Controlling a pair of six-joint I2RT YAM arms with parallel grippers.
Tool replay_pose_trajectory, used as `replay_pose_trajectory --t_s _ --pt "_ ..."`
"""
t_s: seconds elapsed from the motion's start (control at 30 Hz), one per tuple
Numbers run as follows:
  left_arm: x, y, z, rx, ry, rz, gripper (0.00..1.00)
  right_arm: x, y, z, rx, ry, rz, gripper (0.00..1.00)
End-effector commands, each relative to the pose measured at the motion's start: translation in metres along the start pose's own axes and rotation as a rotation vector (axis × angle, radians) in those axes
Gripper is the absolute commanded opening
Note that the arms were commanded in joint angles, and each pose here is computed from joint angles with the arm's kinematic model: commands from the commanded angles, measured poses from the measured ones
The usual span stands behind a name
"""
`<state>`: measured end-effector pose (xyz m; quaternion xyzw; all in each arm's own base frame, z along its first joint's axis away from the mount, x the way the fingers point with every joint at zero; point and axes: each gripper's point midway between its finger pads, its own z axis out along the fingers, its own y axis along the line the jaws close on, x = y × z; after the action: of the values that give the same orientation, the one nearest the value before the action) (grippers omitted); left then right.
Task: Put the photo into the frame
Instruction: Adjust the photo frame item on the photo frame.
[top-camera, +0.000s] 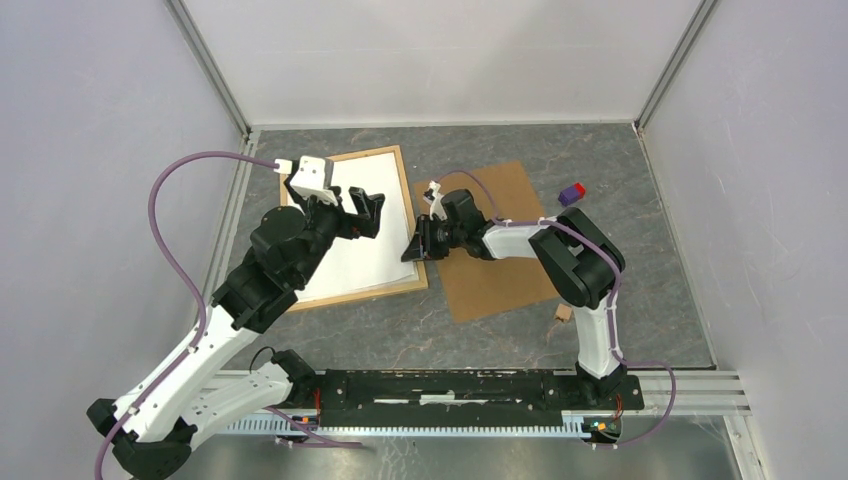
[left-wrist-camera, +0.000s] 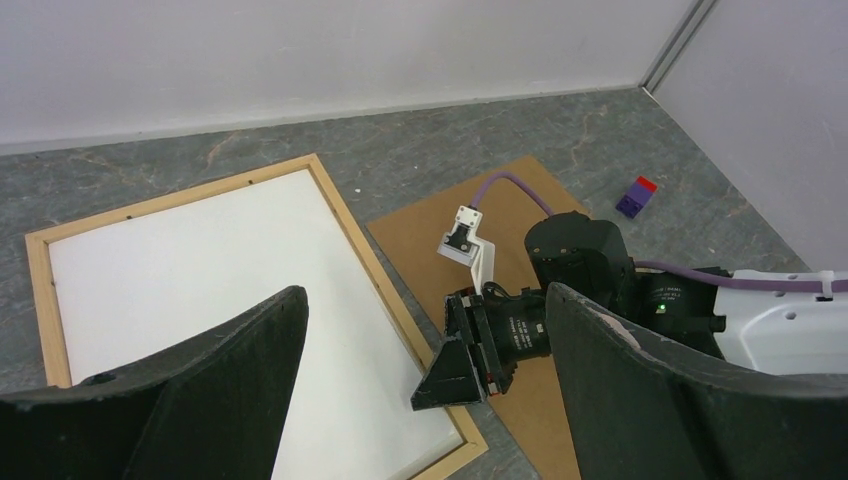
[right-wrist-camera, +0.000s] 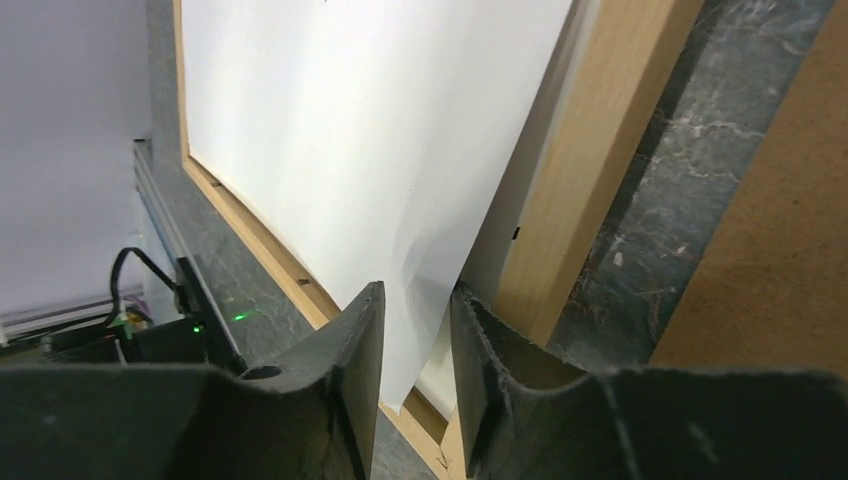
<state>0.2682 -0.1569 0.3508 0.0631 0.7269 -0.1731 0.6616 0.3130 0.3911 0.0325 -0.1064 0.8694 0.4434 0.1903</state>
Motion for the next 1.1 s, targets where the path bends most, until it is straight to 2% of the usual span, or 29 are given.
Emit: replay_pose_trajectory --t_s 0.0,0.33,0.53,0.67,0.9,1.0,1.07 --pt "-0.01 -0.007 0.002 0.025 -0.039 -0.063 0.94 -0.026 0.016 -0.018 0.058 -0.045 -0.118 0.39" --pt "-0.005 -0.006 0.006 0.016 -0.027 -0.054 0.94 -0.024 0.019 -0.061 0.153 -0.042 -0.244 0.54" --pt "-0.002 -0.013 0.008 0.049 -0.011 -0.064 0.95 -0.01 -0.01 -0.094 0.306 -0.022 -0.376 0.71" --pt "0.002 -0.012 0.011 0.04 0.005 -0.063 0.95 0.006 -0.029 -0.109 0.381 0.008 -0.419 0.75" --pt "0.007 -0.007 0.014 0.009 0.011 -0.058 0.96 0.032 -0.008 -0.094 0.233 0.0 -0.383 0.8" --pt "0.017 -0.005 0.021 -0.011 0.029 -0.053 0.96 0.03 -0.011 -0.098 0.257 0.001 -0.405 0.85" --pt "0.026 -0.006 0.027 -0.014 0.06 -0.05 0.97 0.024 -0.024 -0.112 0.352 -0.015 -0.447 0.91"
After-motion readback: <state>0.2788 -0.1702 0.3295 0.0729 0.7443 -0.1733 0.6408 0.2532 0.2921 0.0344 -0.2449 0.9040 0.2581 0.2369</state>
